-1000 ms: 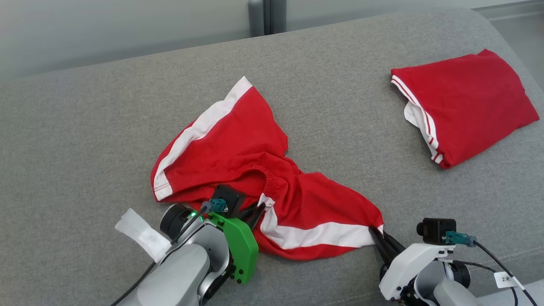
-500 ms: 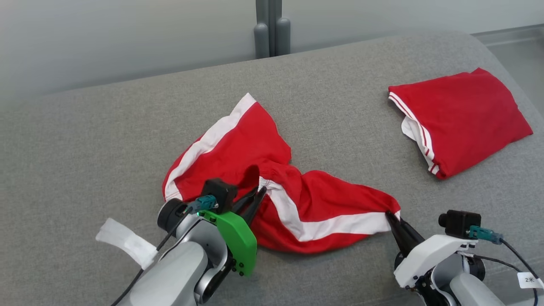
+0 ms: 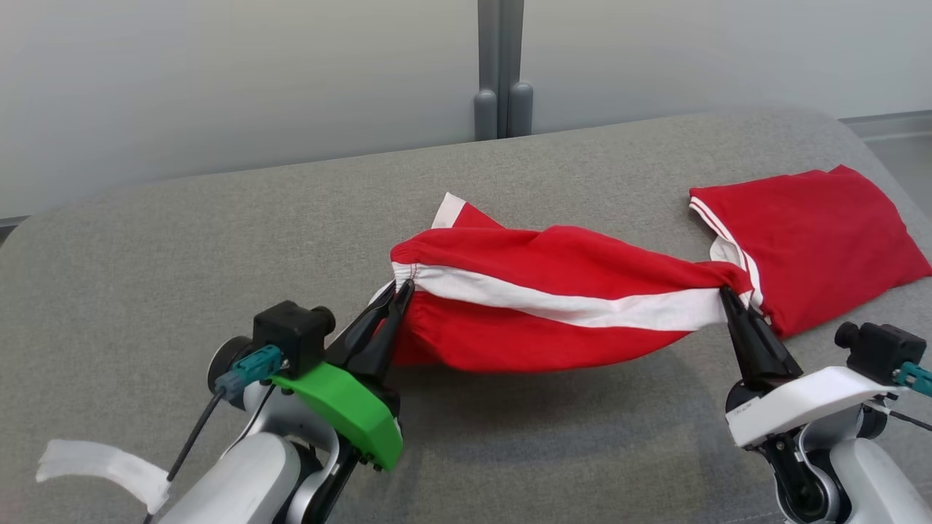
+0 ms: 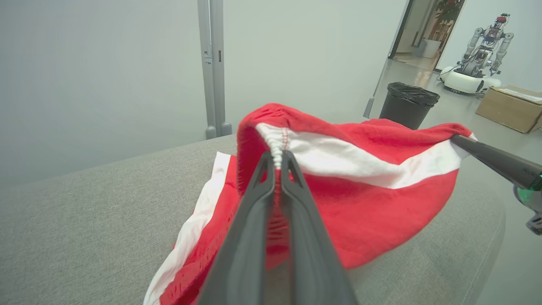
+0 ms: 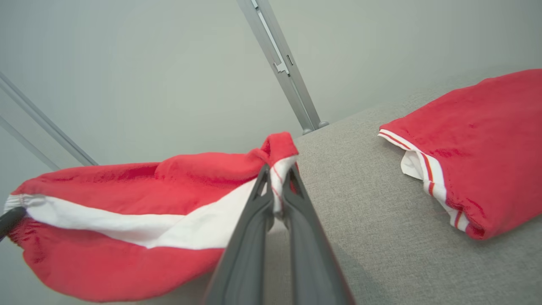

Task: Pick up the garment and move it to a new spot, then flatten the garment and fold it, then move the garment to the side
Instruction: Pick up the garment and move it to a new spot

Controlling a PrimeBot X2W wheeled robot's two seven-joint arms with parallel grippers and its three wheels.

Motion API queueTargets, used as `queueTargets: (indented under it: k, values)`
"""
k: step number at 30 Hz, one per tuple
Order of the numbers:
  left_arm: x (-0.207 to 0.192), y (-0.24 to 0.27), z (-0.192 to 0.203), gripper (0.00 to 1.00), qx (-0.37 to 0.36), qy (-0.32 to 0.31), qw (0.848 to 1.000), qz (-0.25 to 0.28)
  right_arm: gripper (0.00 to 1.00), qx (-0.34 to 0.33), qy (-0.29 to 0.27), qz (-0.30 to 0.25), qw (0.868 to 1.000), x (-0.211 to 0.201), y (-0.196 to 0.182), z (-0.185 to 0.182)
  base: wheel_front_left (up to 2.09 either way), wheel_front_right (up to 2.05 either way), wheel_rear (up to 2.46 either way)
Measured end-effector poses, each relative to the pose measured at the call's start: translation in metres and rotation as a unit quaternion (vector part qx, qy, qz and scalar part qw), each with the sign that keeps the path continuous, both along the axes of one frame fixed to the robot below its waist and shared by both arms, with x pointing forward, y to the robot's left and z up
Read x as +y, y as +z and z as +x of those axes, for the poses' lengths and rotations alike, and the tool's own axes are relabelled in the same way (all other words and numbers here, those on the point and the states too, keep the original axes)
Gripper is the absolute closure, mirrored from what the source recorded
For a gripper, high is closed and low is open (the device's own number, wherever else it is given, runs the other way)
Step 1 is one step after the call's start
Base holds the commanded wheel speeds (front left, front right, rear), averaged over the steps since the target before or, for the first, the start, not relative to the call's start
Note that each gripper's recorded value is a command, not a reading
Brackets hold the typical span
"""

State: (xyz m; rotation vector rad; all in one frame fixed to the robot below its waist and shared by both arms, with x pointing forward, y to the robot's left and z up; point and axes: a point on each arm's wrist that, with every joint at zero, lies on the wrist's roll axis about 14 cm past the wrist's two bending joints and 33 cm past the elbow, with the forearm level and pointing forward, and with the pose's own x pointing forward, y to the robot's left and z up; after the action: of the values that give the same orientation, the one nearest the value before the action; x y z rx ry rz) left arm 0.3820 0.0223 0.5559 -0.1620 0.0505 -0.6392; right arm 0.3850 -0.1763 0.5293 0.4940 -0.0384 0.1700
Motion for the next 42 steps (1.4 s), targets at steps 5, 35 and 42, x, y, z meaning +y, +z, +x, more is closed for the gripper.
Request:
queueTargets:
  k: [5,35,42]
  values:
    - [0.016,0.018,-0.015,1.0,-0.011,0.025,0.999,-0.024,1.0,-0.046,0.007,0.008,0.999,0.004,0.031,-0.004,0.0,0.0,0.0]
    - [0.069,0.109,0.185,1.0,-0.004,0.042,0.999,-0.009,1.0,-0.207,0.07,-0.009,0.976,0.049,0.213,0.165,0.0,0.0,0.0]
    - [0.068,0.145,0.264,1.0,-0.055,0.079,0.995,-0.04,1.0,-0.276,0.04,-0.014,0.96,0.039,0.258,0.228,0.0,0.0,0.0]
